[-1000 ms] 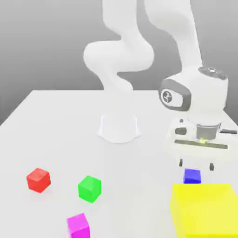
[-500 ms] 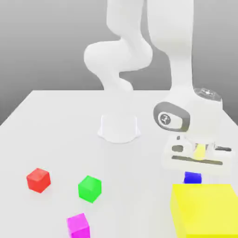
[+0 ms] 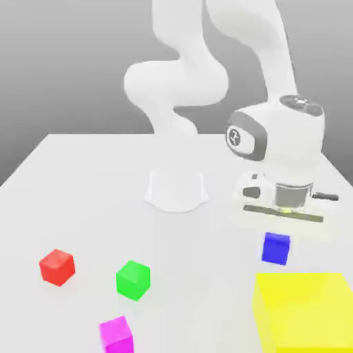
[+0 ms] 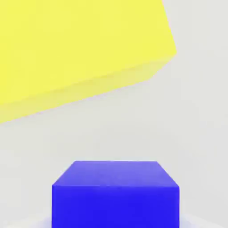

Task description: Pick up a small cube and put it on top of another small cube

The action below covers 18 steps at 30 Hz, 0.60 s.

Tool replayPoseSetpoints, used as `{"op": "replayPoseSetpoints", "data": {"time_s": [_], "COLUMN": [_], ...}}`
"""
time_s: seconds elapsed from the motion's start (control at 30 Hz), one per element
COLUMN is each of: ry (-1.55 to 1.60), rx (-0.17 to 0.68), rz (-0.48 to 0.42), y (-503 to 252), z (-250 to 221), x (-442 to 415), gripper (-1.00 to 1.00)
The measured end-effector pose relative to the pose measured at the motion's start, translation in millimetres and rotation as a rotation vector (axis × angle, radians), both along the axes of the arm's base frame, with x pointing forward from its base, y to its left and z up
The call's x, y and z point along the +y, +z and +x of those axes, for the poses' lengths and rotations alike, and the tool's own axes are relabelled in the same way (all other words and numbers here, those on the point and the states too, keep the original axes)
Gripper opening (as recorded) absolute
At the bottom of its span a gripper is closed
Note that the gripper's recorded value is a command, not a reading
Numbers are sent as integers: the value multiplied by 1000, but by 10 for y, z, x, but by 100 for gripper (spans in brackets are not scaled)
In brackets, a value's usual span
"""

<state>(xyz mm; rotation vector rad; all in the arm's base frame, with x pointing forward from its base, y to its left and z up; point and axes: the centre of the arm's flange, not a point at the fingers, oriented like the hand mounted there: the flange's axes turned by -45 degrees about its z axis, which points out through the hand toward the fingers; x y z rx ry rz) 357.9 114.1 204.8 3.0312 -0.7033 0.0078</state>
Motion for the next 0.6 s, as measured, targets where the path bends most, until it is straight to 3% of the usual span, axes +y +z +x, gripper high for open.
{"op": "replayPoseSetpoints", "data": {"time_s": [0.27,0.5,0.53,0.6], "ry": [-325,-358,-357,-357], "rx": [-5,-8,-8,-8], "rz": [22,28,29,29], "y": [325,-220,-268,-268], "z": [-40,-85,-90,-90], "x": [-1839,-2010,-2006,-2006], "gripper": [-100,-100,100,100]}}
